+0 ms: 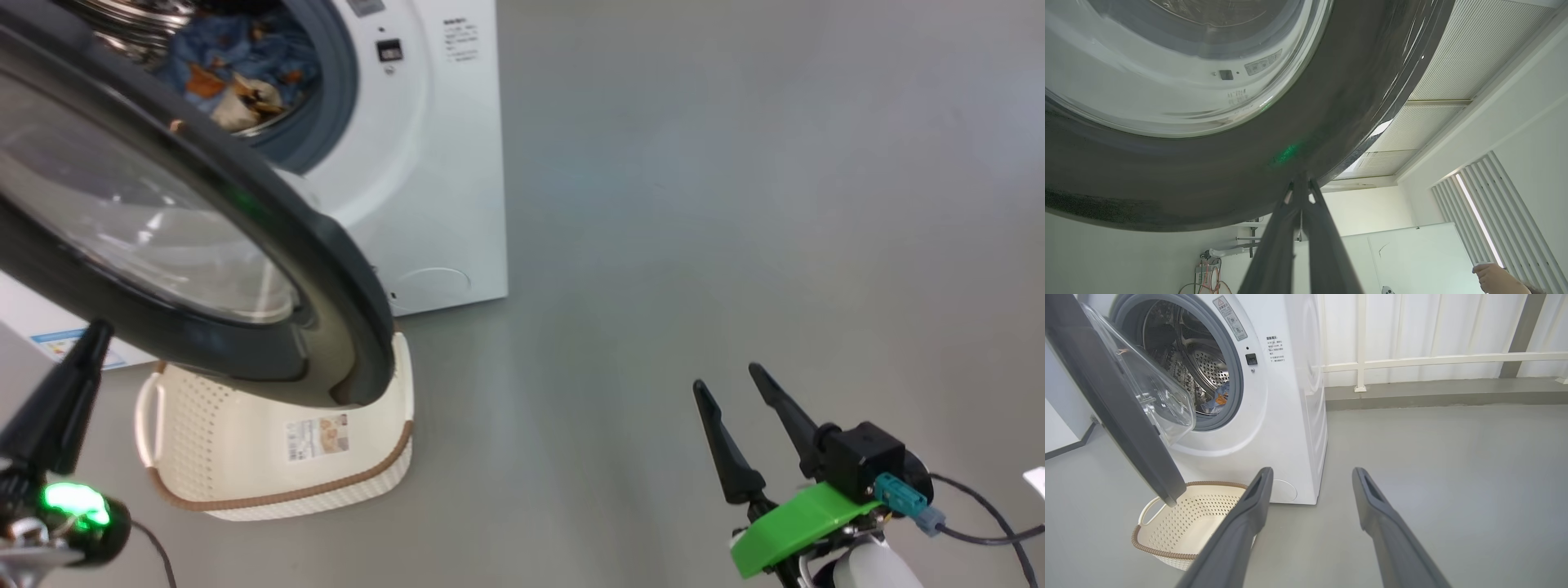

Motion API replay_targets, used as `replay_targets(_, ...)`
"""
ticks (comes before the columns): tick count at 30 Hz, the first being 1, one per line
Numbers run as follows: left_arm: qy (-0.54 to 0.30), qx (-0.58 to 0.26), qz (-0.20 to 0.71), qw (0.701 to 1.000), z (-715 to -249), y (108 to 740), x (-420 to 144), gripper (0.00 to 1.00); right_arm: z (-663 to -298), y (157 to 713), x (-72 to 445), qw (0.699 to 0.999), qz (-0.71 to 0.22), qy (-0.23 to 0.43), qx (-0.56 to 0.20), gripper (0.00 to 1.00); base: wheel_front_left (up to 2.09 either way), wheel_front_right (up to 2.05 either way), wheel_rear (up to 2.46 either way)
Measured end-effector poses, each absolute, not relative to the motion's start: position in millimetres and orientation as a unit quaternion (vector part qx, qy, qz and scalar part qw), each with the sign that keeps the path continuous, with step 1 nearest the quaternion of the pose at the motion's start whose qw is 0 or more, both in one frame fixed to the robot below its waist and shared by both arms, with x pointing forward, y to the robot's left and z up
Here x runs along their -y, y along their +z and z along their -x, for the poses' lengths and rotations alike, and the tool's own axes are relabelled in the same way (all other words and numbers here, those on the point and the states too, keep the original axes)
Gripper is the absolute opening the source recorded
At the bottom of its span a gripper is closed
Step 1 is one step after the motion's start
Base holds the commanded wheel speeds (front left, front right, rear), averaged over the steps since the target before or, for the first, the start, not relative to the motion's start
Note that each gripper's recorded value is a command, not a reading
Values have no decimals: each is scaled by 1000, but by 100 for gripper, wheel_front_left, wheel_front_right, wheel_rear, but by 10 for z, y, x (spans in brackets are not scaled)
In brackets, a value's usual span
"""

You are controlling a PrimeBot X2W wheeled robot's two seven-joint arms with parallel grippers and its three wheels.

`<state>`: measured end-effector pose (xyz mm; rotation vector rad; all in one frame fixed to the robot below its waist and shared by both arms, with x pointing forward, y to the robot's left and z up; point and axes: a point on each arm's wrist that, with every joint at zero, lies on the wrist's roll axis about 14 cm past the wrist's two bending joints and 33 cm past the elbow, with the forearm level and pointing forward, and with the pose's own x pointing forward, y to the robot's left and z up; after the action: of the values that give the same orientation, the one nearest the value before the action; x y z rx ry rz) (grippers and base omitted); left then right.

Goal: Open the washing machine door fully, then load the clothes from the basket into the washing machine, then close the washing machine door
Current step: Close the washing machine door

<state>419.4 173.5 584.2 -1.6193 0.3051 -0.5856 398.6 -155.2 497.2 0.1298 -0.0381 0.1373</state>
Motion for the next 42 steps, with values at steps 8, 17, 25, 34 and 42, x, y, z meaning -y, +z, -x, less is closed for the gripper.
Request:
replay_targets(8, -225, -89, 725, 645, -3888, 5793, -1988, 0, -3940, 5022, 1393, 993, -67, 91, 25, 100, 0, 0, 0)
replay_targets(17, -197, -44, 742, 639, -3651, 5733, -2126, 100, -3873, 5061, 1304, 992, -68, 104, 29, 100, 0, 0, 0)
replay_targets(25, -155, -22, 753, 639, -3496, 5557, -2119, 100, -3870, 5094, 1257, 991, -69, 111, 33, 100, 0, 0, 0)
replay_targets(34, -19, 91, 618, 781, -3530, 5689, -2577, 100, -3885, 5065, 1253, 991, -70, 111, 29, 100, 0, 0, 0)
replay_targets(42, 29, 135, 469, 872, -3556, 5728, -2594, 100, -3897, 5044, 1253, 991, -71, 110, 27, 100, 0, 0, 0)
